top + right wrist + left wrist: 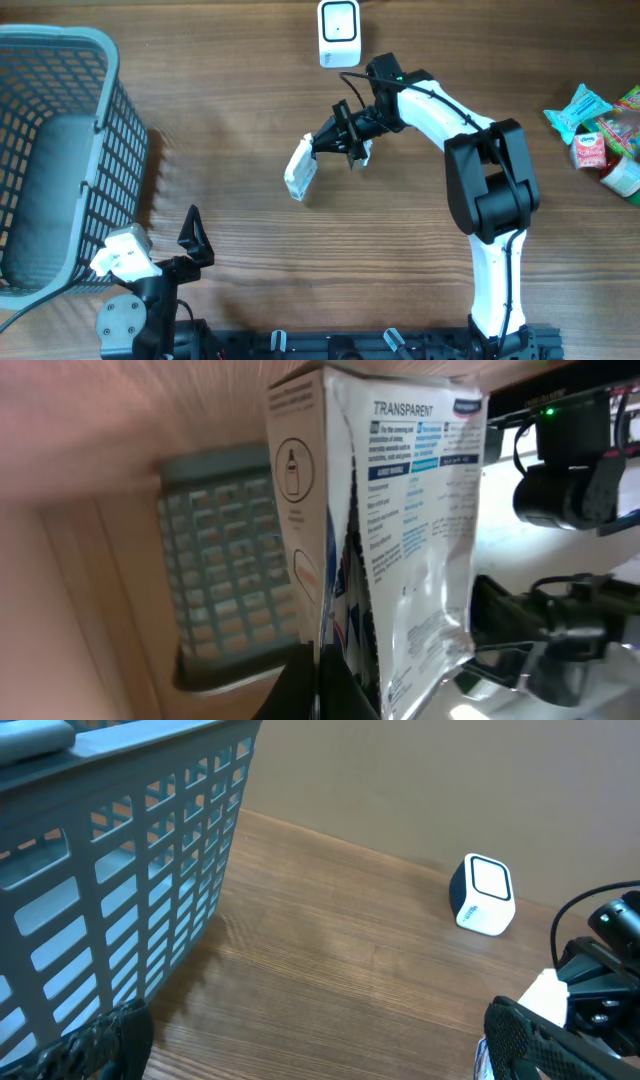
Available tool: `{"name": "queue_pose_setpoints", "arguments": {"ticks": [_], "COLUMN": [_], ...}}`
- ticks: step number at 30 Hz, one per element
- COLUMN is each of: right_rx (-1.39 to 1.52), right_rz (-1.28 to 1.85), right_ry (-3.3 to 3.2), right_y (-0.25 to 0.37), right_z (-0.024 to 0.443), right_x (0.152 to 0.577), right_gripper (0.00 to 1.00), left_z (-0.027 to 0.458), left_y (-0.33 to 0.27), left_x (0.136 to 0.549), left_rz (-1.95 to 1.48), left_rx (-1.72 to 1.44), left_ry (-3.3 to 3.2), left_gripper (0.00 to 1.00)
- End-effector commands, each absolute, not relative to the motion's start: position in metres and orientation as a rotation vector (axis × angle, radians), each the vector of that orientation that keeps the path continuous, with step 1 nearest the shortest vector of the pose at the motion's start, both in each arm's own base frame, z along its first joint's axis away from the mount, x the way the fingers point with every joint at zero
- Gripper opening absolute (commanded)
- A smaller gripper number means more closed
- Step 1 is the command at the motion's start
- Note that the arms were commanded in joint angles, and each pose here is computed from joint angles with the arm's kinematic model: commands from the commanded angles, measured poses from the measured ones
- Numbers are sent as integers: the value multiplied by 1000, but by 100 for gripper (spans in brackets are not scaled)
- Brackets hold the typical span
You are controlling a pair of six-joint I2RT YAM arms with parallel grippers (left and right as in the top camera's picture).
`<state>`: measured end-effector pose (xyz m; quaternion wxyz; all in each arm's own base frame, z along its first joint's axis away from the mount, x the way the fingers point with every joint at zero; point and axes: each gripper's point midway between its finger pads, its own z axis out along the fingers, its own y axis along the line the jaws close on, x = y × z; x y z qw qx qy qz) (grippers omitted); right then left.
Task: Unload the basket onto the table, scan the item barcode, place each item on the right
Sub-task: 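Lift the plaster box and hold it up to the scanner, then carry the plaster box right and release it beside the other items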
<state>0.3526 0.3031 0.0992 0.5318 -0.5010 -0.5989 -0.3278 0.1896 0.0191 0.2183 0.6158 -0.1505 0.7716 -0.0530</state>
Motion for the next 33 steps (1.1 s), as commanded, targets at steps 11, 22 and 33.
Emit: {"name": "queue_pose_setpoints", "arguments": {"ticks": [11,22,33], "right_rx": [-1243,-1365,-1460], "right_rz": [-1413,-1789,-1992], "right_ry": [-2375,-3030,-2756], "right_y": [262,224,266], "right_z": [240,267,157], "right_x": [419,535,598], "right_gripper": [4,5,5], "left_z": [218,218,218], "left_y": [18,18,18], "left_x": [190,190,190], "left_rz": [-133,-133,-133], "left_rx": [-344,-344,-344], "left_ry": [1774,1774,1774], "left_gripper": [100,100,100]}}
